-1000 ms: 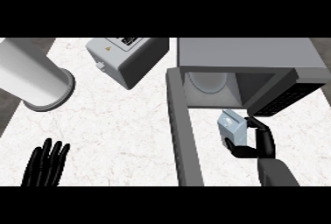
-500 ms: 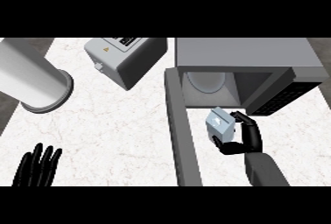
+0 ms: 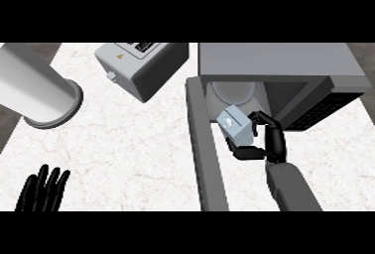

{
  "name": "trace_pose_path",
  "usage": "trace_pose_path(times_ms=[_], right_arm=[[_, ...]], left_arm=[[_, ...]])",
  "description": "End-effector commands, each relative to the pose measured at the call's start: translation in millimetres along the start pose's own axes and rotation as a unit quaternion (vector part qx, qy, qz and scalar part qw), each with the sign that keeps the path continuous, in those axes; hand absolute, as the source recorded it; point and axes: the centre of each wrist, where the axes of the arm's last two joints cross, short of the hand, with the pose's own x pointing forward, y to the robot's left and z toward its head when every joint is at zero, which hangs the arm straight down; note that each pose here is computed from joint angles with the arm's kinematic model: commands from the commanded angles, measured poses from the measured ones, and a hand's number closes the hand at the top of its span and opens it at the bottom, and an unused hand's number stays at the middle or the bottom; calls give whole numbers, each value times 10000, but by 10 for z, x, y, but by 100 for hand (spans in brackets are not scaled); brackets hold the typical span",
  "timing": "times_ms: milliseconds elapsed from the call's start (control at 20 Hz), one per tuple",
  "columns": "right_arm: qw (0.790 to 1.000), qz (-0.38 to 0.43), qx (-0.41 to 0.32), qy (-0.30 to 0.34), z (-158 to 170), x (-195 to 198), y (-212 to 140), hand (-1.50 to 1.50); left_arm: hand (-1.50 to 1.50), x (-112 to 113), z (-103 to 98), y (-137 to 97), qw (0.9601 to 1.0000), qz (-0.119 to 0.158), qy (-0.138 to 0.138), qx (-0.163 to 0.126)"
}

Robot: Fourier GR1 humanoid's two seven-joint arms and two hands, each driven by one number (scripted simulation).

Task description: Pick up the milk, place it into the microwave and close the microwave

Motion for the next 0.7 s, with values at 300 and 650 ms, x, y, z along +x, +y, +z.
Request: trace_pose_path(times_ms=[300,650], right_arm=[[9978,562,-155,305,-692,283,30,150],[9875,1524,-4,413,-910,156,102,150]], left_arm=[[-150,-139,21,66,9998,71,146,75],[-150,-15,-152,103,9999,99,67,-57]])
